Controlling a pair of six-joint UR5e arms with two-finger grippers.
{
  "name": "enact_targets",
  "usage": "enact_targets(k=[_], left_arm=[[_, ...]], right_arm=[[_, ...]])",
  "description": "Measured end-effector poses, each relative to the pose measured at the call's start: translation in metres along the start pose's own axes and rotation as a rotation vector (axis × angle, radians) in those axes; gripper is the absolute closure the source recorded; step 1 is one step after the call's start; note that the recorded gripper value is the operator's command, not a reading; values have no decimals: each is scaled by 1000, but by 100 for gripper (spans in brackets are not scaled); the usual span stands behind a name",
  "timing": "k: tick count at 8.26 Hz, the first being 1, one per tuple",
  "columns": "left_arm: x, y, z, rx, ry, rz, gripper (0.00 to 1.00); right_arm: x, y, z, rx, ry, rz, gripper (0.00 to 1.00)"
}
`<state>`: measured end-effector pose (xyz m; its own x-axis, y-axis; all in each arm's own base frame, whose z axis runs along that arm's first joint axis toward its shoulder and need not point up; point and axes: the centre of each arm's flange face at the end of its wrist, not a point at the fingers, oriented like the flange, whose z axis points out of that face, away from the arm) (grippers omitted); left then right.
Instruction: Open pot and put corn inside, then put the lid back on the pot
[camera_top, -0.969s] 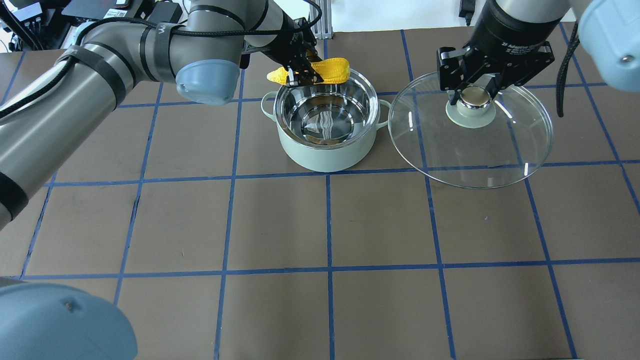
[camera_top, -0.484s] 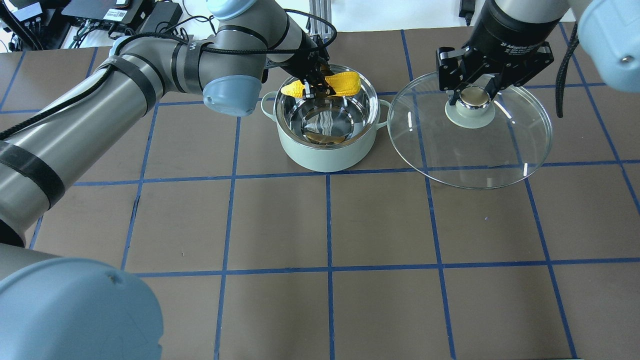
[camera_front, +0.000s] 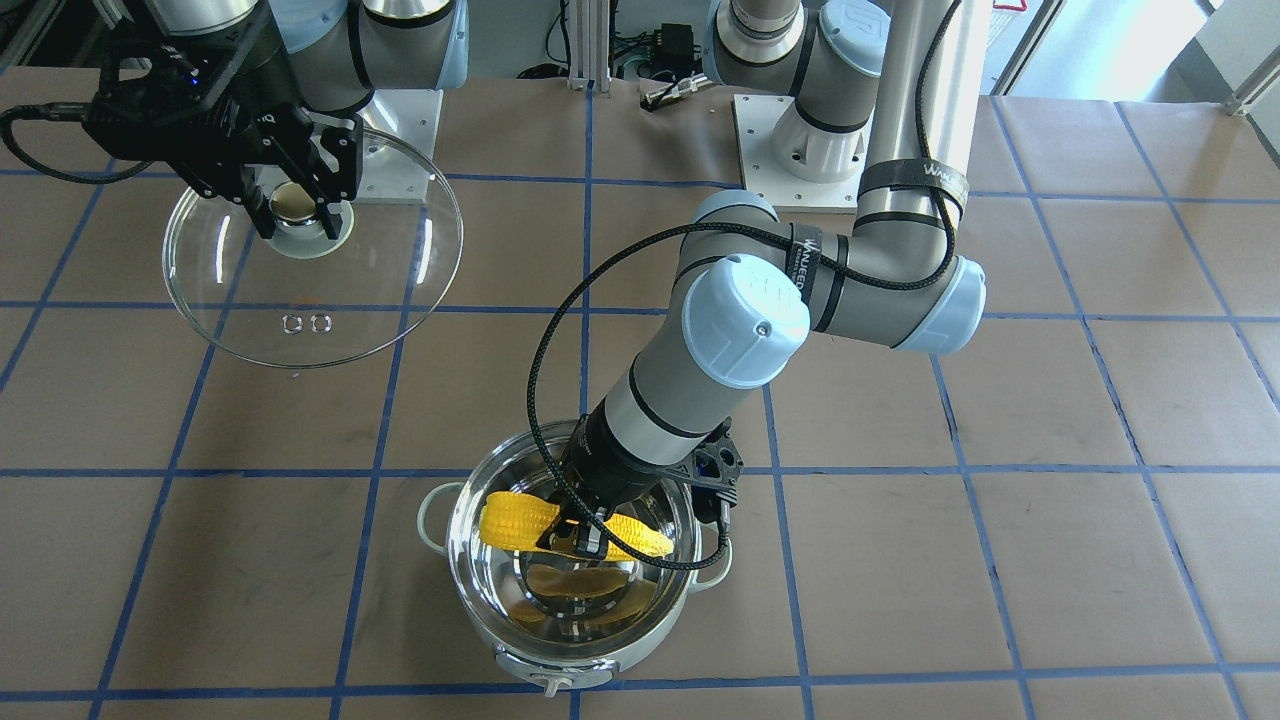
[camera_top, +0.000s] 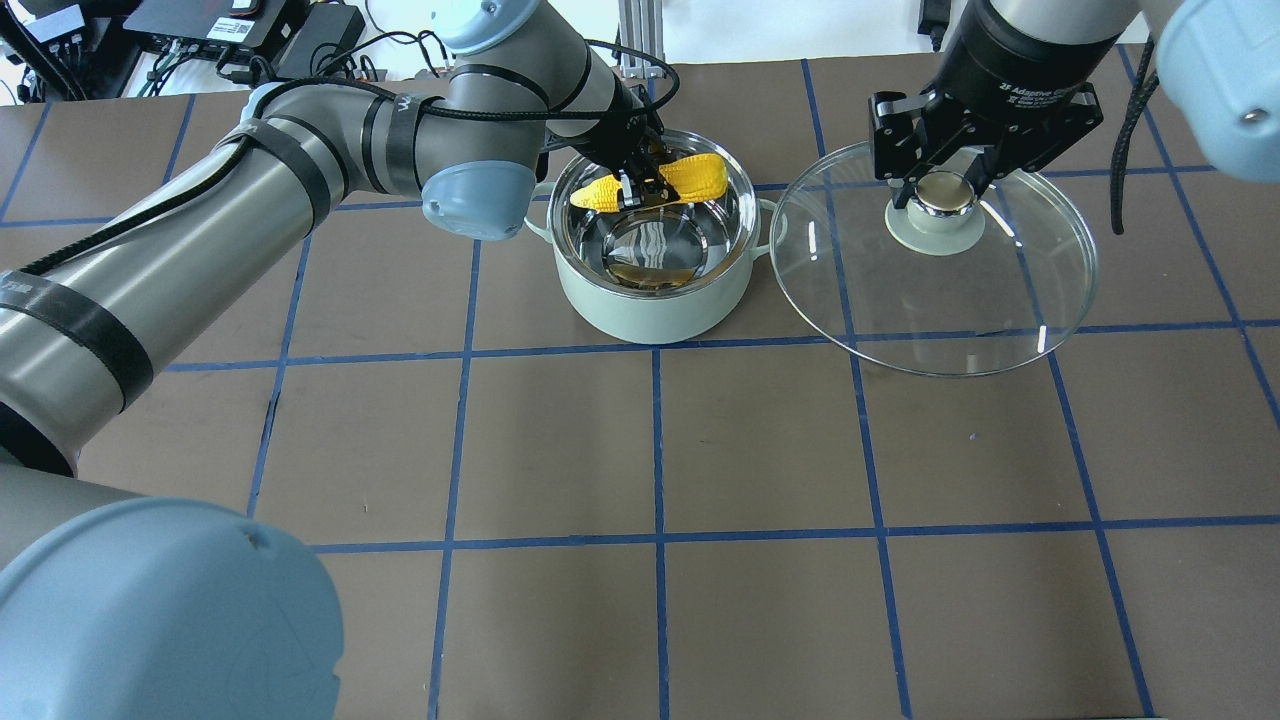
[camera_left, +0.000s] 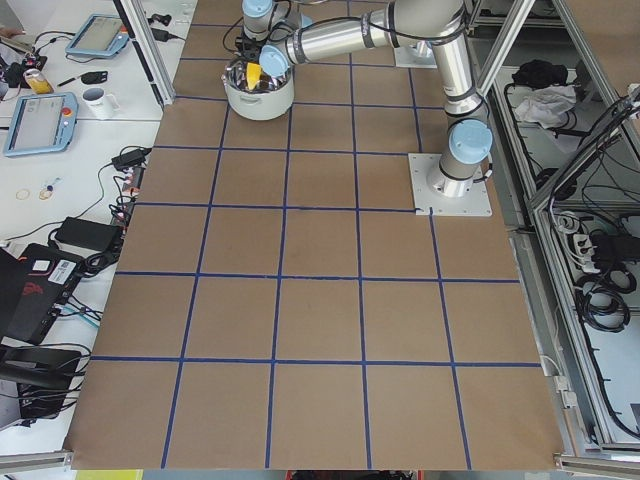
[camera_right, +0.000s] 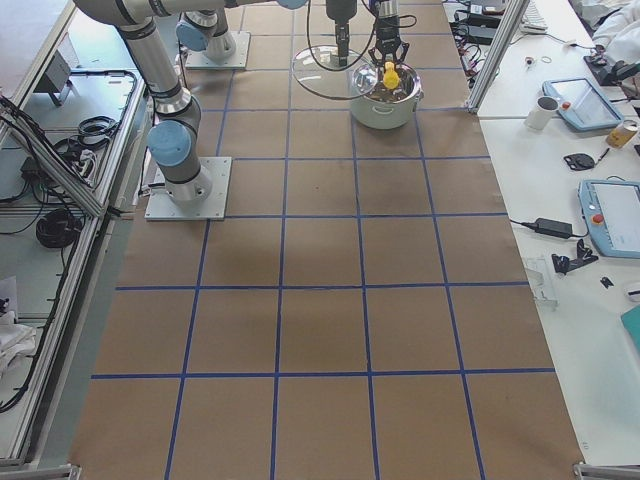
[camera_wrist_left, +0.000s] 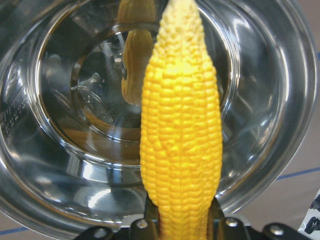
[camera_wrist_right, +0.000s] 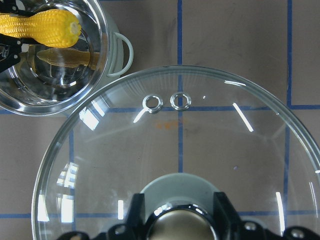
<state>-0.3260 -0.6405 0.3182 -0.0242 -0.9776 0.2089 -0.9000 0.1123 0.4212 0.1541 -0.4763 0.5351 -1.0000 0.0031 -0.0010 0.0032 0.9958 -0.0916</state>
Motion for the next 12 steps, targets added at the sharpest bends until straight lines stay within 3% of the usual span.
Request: enact_targets(k=[3,4,5,6,7,12], left_arm=[[-1,-1,2,4,-5,-16,100],[-2,-2,4,6,-8,-22,94],[-4,-4,7,9,-16,-28,45],[-7,-7,13,11,-28,-32,14],[-11,-10,17,14,-39,-35,0],[-14,-9,14,11,-37,-31,0]], right_arm=[[-1,0,0,-1,-5,-5,68],[-1,0,0,-1,-5,-5,68],[-2,0,0,-1,-6,-6,68],[-2,1,0,-1,-6,-6,68],[-2,1,0,-1,-5,-6,68],[-2,1,0,-1,-4,-6,68]])
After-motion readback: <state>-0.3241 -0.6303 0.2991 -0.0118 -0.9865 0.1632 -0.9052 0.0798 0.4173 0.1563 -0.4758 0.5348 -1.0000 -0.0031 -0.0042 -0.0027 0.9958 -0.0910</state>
